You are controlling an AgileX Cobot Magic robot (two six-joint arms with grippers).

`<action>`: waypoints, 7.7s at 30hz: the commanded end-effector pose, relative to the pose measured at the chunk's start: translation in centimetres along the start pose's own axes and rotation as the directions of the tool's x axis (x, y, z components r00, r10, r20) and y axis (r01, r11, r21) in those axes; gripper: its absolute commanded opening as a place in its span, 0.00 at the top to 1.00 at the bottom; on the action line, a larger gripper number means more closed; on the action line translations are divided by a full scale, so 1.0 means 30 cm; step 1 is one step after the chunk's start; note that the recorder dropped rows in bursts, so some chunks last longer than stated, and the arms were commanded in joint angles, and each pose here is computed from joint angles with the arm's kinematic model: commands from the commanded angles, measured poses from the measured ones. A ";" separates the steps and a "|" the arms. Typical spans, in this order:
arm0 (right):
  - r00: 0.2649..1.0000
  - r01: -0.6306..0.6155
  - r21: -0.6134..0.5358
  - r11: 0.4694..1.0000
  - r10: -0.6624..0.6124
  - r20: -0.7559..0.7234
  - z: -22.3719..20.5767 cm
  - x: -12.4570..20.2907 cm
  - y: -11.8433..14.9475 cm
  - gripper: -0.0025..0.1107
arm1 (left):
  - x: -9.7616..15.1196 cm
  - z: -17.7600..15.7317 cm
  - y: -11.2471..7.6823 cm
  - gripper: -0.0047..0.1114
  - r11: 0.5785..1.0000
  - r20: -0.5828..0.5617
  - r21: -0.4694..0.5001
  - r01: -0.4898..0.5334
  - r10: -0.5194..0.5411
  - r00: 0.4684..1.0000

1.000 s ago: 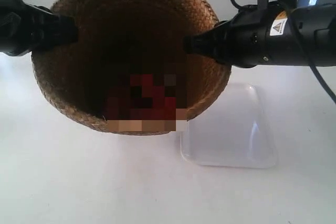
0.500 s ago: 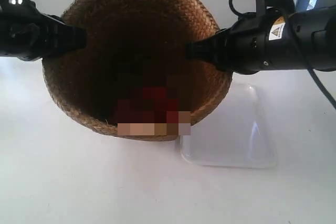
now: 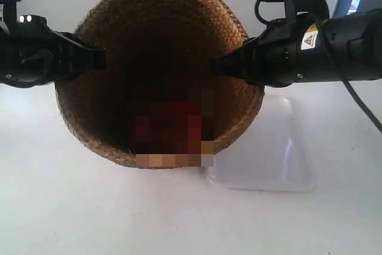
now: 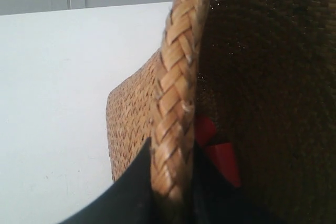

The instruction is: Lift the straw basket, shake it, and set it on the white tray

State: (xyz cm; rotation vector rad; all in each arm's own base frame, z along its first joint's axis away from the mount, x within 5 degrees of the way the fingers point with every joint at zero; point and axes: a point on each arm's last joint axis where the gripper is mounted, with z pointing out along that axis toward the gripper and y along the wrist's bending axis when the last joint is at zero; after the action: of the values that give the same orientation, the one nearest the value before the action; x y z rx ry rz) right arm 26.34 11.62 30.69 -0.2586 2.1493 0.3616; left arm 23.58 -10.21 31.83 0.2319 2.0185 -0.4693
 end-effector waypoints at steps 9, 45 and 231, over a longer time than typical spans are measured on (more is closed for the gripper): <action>0.997 0.038 0.012 0.999 -0.037 -0.063 0.071 0.031 -0.007 0.98 | -0.032 -0.016 -0.004 0.96 0.999 0.088 -0.014 -0.037 0.038 0.995; 0.995 0.040 0.015 0.999 -0.038 -0.095 0.094 0.032 -0.007 0.98 | -0.030 -0.009 0.051 0.96 0.998 0.012 -0.052 -0.040 0.040 0.999; 0.993 0.064 -0.042 0.997 -0.068 -0.095 0.018 0.014 0.100 0.98 | -0.034 -0.229 0.066 0.96 1.000 0.057 0.000 0.018 -0.018 0.998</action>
State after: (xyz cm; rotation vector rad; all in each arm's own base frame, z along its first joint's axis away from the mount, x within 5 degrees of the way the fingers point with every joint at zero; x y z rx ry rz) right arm 25.40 14.83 30.37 -0.3388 2.2580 0.3938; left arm 19.63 -5.47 34.17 0.2108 2.0279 -0.4745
